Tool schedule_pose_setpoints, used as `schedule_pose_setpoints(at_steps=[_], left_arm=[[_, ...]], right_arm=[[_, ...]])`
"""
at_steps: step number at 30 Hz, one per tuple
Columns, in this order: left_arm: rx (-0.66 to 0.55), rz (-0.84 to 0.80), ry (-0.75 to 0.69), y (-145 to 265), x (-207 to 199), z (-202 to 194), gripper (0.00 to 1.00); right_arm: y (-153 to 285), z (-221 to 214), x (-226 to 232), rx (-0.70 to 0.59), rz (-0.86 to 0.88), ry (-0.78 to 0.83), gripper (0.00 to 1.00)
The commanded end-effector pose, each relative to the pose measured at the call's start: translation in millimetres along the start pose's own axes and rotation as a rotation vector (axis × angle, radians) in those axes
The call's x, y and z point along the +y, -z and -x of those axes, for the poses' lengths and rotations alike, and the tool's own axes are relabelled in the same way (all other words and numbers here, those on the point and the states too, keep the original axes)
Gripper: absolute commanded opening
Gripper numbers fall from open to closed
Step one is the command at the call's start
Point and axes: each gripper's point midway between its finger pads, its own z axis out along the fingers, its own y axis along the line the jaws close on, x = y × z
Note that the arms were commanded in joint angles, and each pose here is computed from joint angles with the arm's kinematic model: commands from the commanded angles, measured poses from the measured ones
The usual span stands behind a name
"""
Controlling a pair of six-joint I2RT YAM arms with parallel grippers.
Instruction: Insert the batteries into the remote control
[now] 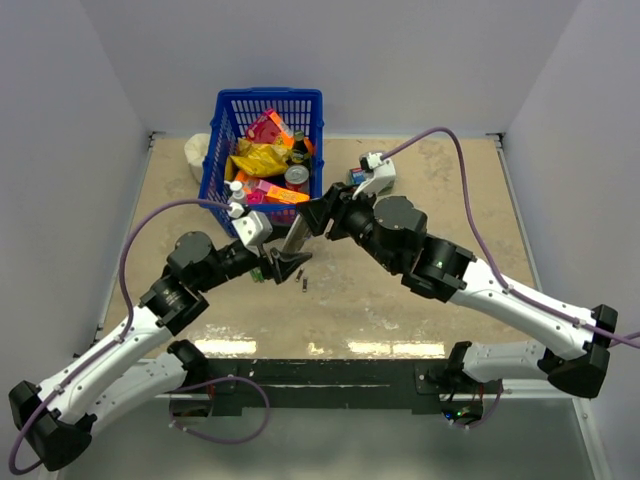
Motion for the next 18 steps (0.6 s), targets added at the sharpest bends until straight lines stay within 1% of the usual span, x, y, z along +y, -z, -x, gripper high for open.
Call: schedule_pose_setpoints(at_steps=[1, 3, 6, 7, 9, 10, 12, 13, 18], left_arm=[[-0.003, -0.133, -0.07, 0.3, -20.7, 21.2, 0.79], [0.039, -0.169, -0.086, 1.6, -24.9, 17.0, 0.84], [0.062, -0.236, -0.119, 1.7, -30.4, 15.3, 0.85], [0.064, -0.286, -0.119, 2.5, -37.0, 14.3, 0.85], [0.068, -0.311, -0.128, 4.3, -35.2, 12.2, 0.86], [0.076, -0.363, -0.12, 5.7, -40.9, 8.7, 0.87], [0.081, -0.388, -0.115, 7.5, -39.8, 6.3, 0.87], [0.081, -0.431, -0.108, 9.5, -45.0, 4.8, 0.87], [0.043, -0.486, -0.079, 9.1, -49.5, 9.5, 0.85]], right_arm=[[16.4, 26.2, 20.3, -0.026, 0.112, 0.181, 0.0], [22.3, 27.3, 28.2, -0.003, 0.168, 0.24, 0.0], [29.0, 24.2, 36.1, 0.023, 0.247, 0.354, 0.0], [31.1, 22.5, 38.7, 0.03, 0.272, 0.375, 0.0], [37.9, 19.8, 47.4, 0.042, 0.343, 0.416, 0.0], [39.8, 17.5, 49.2, 0.049, 0.363, 0.429, 0.0], [44.0, 14.3, 54.4, 0.059, 0.409, 0.455, 0.0], [45.0, 12.5, 55.2, 0.064, 0.421, 0.46, 0.0], [51.2, 2.7, 63.4, 0.092, 0.502, 0.484, 0.0]])
